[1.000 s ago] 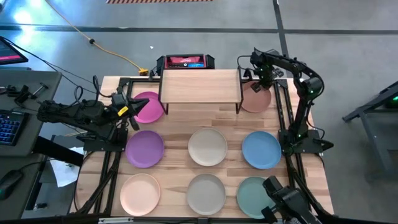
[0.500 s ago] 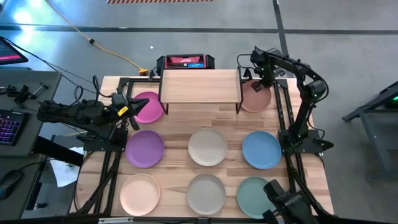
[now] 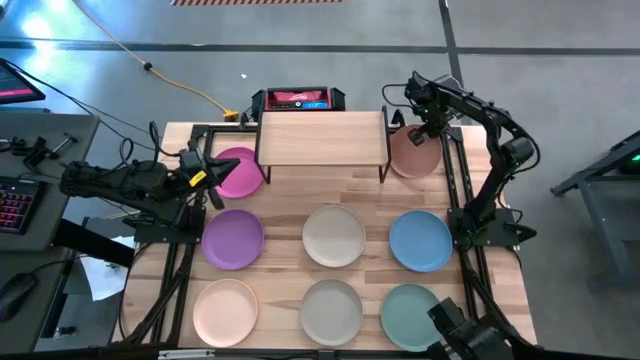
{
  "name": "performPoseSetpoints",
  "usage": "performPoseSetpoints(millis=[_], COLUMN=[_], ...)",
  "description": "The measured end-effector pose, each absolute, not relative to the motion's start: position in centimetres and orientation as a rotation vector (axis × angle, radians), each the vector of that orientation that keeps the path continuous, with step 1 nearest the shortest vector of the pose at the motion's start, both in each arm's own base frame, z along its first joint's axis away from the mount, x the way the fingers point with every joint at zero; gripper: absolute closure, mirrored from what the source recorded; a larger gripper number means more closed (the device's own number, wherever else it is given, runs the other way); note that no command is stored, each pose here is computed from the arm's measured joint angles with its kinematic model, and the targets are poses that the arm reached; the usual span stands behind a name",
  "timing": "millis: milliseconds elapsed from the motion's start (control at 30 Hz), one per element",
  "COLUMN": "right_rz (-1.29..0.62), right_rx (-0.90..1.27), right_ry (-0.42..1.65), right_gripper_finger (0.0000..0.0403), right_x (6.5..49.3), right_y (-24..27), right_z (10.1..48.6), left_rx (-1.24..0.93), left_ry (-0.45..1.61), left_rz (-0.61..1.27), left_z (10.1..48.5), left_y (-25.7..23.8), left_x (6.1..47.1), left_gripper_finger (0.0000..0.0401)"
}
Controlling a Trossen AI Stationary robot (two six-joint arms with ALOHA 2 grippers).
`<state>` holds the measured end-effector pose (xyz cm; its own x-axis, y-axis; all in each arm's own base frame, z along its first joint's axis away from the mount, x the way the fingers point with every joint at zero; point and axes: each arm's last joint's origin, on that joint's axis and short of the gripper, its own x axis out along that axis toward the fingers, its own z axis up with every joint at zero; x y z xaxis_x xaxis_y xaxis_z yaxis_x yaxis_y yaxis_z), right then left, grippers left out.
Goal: Place and stack plates onto a shelf
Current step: Put the brown plate on the shelf
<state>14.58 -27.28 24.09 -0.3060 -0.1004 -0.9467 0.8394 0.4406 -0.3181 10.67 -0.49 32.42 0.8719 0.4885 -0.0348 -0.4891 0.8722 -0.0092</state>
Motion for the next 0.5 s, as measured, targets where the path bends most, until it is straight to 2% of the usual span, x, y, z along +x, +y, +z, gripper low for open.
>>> performPoseSetpoints(millis=[500], right_rz=[-1.148], right_rx=[0.595], right_ry=[1.493], right_gripper_finger=[0.0403], right_x=[14.3], right_y=[-25.0], right_z=[27.7], left_rx=[-0.018], left_ry=[0.032], left_rz=[0.511], left_z=[32.4], left_y=[-0.5], left_x=[10.7], left_gripper_finger=[0.0398])
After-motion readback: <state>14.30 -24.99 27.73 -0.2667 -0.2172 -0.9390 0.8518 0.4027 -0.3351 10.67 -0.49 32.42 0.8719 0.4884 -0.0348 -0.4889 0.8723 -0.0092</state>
